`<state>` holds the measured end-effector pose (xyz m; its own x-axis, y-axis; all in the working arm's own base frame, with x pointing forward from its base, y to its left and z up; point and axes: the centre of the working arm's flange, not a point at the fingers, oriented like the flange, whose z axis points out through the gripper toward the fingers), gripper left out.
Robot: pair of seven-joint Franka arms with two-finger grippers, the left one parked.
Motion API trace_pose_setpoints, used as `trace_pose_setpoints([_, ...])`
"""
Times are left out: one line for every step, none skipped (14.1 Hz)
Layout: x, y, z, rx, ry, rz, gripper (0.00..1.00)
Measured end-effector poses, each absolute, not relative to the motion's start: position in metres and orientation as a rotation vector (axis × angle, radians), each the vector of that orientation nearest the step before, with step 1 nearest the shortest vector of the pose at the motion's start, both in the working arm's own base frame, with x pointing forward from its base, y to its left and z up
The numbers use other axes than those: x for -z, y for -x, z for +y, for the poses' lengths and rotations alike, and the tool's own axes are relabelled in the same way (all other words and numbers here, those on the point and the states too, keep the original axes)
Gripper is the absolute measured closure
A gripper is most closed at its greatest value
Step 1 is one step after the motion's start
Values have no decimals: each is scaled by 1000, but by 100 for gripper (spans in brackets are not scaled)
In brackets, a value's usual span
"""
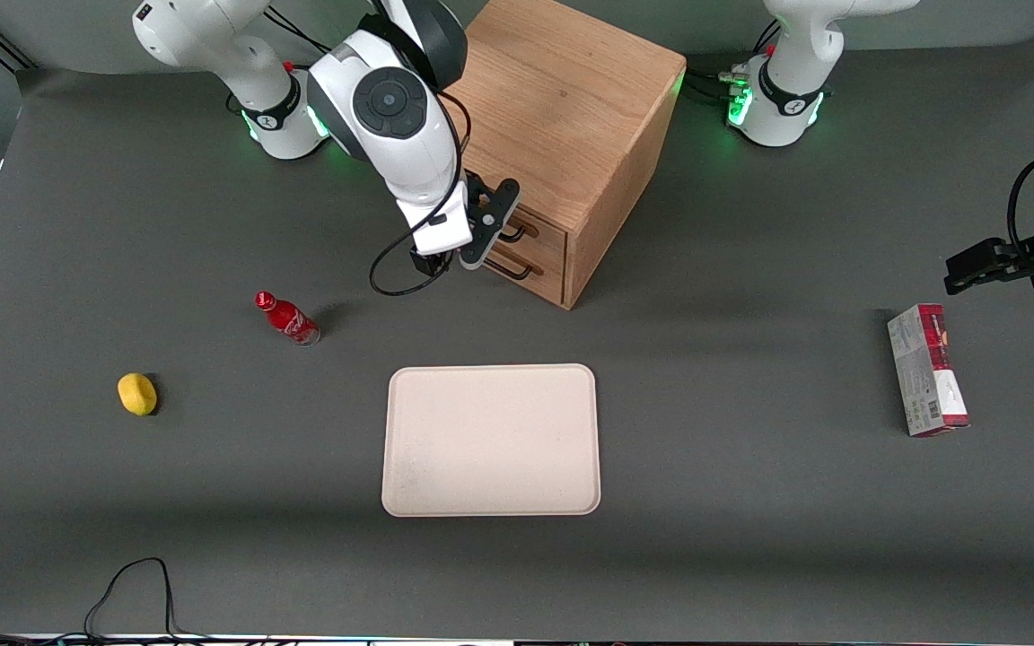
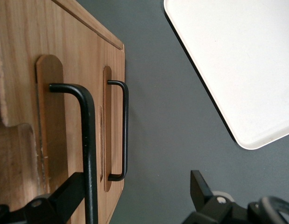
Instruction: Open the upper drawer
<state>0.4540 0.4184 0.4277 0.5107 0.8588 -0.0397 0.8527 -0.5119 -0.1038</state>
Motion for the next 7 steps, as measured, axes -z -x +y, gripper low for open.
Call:
trace_pose_setpoints([-427, -454, 418, -132, 2669, -1514, 0])
trace_pose_setpoints([-426, -455, 418, -133, 2671, -1512, 0])
trace_pose_setpoints([-422, -456, 418, -139, 2673, -1511, 0])
trace_pose_setpoints([-414, -457, 418, -151, 2675, -1512, 0])
trace_pose_setpoints([-408, -458, 419, -154, 2675, -1515, 0])
trace_pose_setpoints([-404, -458, 419, -162, 2674, -1519, 0])
trace_pose_setpoints([-403, -458, 420, -165, 2673, -1521, 0])
